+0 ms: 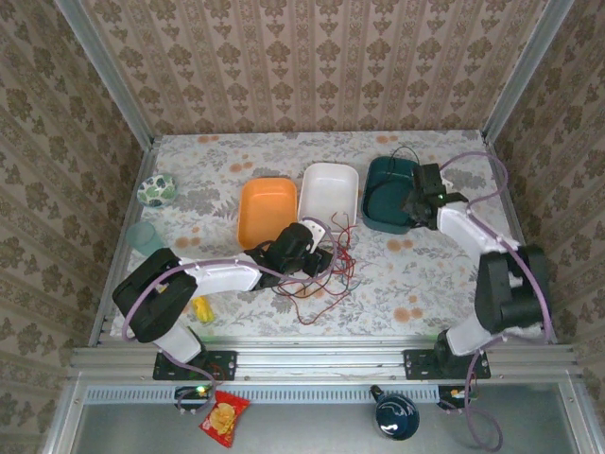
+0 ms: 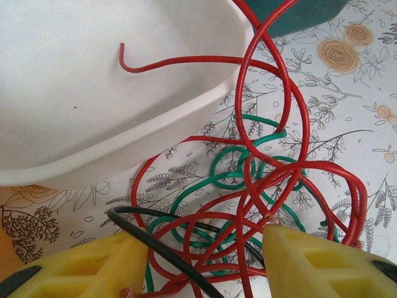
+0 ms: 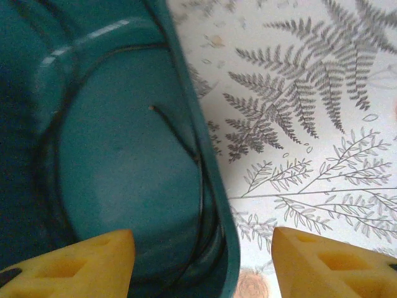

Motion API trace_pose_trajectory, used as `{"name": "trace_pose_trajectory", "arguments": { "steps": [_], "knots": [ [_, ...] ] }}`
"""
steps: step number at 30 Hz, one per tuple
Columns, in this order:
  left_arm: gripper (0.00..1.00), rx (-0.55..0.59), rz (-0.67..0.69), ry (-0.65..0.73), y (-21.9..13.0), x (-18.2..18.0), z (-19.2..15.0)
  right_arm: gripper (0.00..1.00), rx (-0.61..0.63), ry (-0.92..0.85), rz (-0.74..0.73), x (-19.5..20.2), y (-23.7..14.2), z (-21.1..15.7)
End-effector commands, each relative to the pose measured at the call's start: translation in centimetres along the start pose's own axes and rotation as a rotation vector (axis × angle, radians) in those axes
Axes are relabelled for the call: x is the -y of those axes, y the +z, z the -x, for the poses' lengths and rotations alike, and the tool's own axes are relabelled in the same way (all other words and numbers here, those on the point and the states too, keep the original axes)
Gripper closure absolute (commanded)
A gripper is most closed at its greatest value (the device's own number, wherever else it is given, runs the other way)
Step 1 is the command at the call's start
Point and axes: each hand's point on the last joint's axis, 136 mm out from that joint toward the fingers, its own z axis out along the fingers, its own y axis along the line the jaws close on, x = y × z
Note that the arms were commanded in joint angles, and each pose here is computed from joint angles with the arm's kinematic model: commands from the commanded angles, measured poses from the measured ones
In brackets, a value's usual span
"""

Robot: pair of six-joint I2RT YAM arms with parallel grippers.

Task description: Untangle the cables

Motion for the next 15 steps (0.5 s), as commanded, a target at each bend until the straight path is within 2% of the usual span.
{"name": "trace_pose_trajectory", "arguments": {
  "steps": [1,3,6,10,15],
  "knots": [
    [0.46,0.08,-0.006,-0.009,-0.9,0.1,2.4,0.38,0.144,-0.061,0.075,-0.8,-4.5,0.9],
    [0.45,0.082,-0.01,-0.005,-0.9,0.2,2.5,0.38,0.162,-0.122,0.142,-1.6,-6.2,-0.6],
    [0.42,0.082,-0.013,-0.003,-0.9,0.2,2.4,0.38,0.128,-0.278,0.322,-4.4,-8.6,-4.4],
    [0.42,0.075,-0.012,0.002,-0.8,0.2,2.2,0.39,-0.007,-0.457,0.551,-7.2,-10.0,-10.9],
    [0.42,0.06,-0.007,0.011,-0.8,0.1,1.8,0.42,-0.152,-0.484,0.646,-8.5,-9.4,-14.6]
  ]
}}
